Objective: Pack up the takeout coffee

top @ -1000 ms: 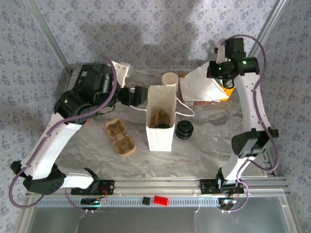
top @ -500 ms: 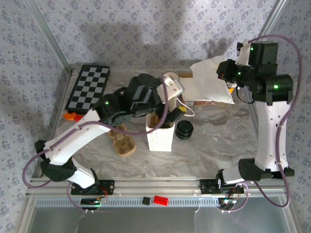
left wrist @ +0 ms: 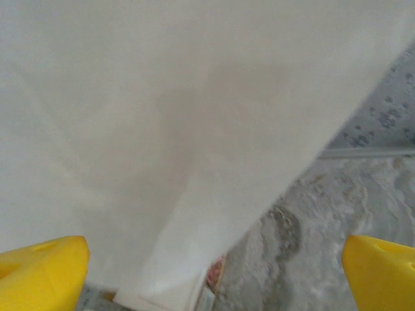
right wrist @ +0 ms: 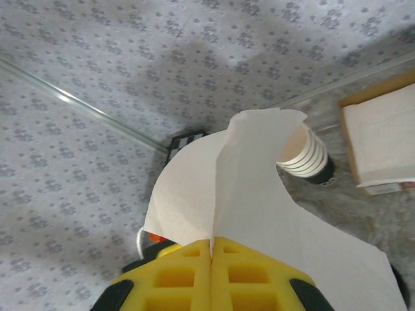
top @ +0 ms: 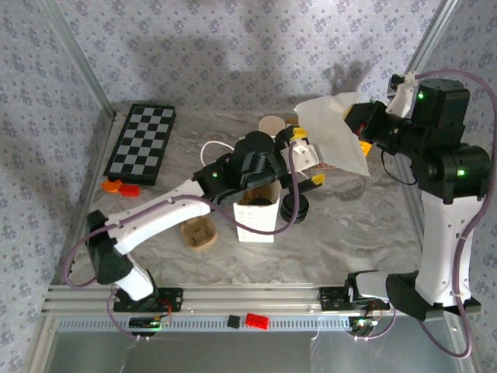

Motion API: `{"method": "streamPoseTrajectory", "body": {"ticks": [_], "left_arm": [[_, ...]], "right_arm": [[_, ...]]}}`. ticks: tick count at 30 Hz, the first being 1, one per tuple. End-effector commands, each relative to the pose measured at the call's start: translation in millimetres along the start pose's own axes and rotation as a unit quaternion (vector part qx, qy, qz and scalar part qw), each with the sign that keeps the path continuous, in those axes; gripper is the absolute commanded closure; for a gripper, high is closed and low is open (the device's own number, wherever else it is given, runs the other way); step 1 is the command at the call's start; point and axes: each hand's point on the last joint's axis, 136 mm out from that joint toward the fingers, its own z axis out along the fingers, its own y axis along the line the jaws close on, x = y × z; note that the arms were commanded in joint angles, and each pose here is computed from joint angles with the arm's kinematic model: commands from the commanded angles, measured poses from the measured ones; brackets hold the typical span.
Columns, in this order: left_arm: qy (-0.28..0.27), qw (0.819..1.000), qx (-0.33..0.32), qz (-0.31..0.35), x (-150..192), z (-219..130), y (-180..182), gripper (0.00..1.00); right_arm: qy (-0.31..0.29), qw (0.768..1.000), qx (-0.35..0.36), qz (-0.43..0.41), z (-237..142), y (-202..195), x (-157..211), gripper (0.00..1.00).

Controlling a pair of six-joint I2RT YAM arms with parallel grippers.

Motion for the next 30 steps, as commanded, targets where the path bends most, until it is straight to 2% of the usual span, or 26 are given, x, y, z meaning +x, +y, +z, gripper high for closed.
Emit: {"method": "streamPoseTrajectory", "body": {"ticks": [1,3,7,12,16,23,26,30], "left_arm": [[-0.084,0.995,-0.061,0.004,-36.9,4.2,22.8,0.00],[-0.110,0.992,-0.061,0.007,-41.7,6.9,19.5,0.00],[-0.118,0.990,-0.075,0.014,-40.9,15.8,21.7,0.00],[-0.171,0.976,-0.130,0.018,-50.8,7.1,31.7,0.01],[-0.163,0.973,-0.164,0.019,-47.3,8.4,40.6,0.01],[-0.184,0.965,-0.187,0.019,-56.2,11.2,48.1,0.01],[-0.192,0.964,-0.184,0.018,-59.8,16.0,48.2,0.06],[-0.197,0.964,-0.178,0.022,-64.2,21.0,47.1,0.20]], "right_arm": [[-0.001,0.999,-0.036,0.016,-3.5,17.2,1.3,1.00],[0.002,0.999,-0.041,0.020,-2.9,19.6,2.5,1.00],[-0.008,0.998,-0.053,0.024,-5.0,26.5,-1.9,1.00],[-0.006,0.998,-0.058,0.038,-3.1,28.2,-0.4,1.00],[-0.010,0.996,-0.073,0.052,-2.1,32.6,-3.1,1.00],[-0.010,0.992,-0.099,0.080,2.2,39.1,-4.1,1.00],[-0.009,0.990,-0.106,0.089,2.2,41.0,-4.2,1.00],[-0.007,0.988,-0.114,0.104,3.1,40.9,-1.7,1.00]]}}
